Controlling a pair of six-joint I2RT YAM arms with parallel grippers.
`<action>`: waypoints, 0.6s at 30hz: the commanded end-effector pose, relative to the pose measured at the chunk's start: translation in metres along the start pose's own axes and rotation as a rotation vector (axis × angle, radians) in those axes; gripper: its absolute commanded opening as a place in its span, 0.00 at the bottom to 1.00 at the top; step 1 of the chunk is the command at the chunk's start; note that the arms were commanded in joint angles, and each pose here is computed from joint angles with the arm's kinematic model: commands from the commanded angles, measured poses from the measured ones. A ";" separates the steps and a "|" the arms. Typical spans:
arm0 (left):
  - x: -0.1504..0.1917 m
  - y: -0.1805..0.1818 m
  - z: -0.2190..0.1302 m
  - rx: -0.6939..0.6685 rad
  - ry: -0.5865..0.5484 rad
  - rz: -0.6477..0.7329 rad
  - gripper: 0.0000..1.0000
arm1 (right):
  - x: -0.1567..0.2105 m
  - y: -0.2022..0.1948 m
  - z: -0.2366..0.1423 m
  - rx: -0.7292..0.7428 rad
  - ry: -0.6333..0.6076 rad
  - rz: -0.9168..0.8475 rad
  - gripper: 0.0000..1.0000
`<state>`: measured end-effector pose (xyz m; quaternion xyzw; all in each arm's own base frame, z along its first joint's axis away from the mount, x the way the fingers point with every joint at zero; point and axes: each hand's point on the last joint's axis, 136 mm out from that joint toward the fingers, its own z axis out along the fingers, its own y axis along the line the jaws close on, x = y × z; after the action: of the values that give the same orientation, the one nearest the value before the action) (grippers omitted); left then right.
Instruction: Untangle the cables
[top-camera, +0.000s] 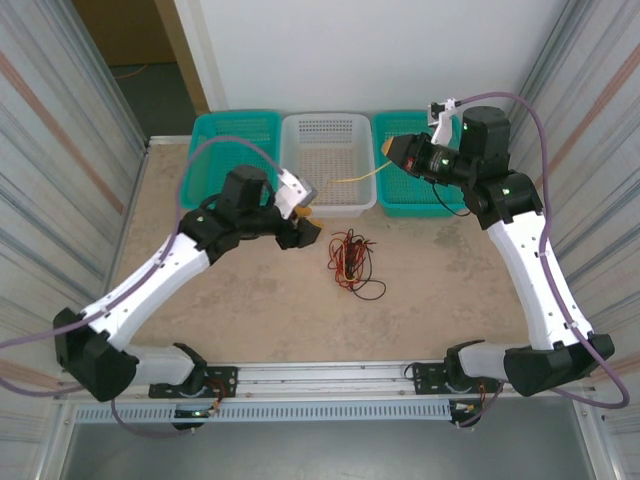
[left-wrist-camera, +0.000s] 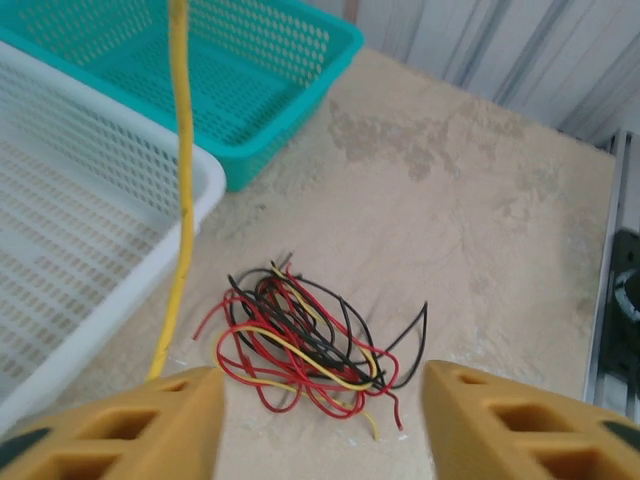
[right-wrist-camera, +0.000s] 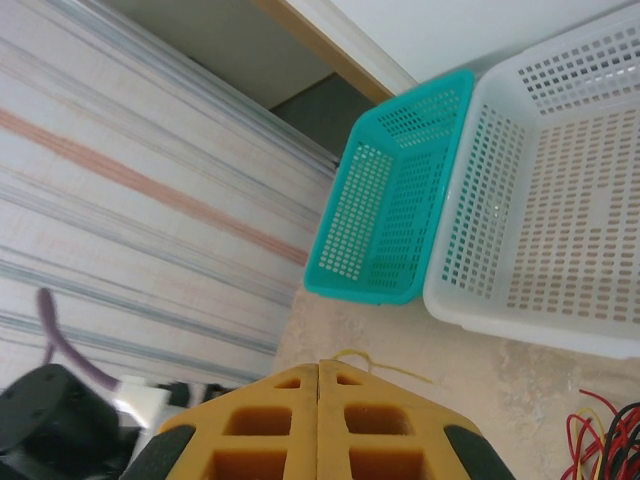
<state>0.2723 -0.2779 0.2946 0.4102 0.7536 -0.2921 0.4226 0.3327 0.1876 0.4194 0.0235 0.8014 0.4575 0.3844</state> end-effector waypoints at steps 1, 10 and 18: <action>-0.037 -0.005 -0.045 -0.012 -0.158 0.056 0.65 | 0.004 0.008 -0.009 -0.015 0.005 -0.024 0.00; -0.042 -0.017 -0.046 0.117 -0.190 0.088 0.71 | 0.007 0.023 -0.006 -0.080 0.034 -0.027 0.00; -0.041 -0.013 -0.017 0.200 -0.159 0.011 0.62 | 0.006 0.034 -0.009 -0.128 0.035 -0.029 0.00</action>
<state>0.2675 -0.2807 0.3181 0.4239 0.7063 -0.3781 0.4226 0.3221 0.1989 0.4212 0.0001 0.7984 0.4800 0.3636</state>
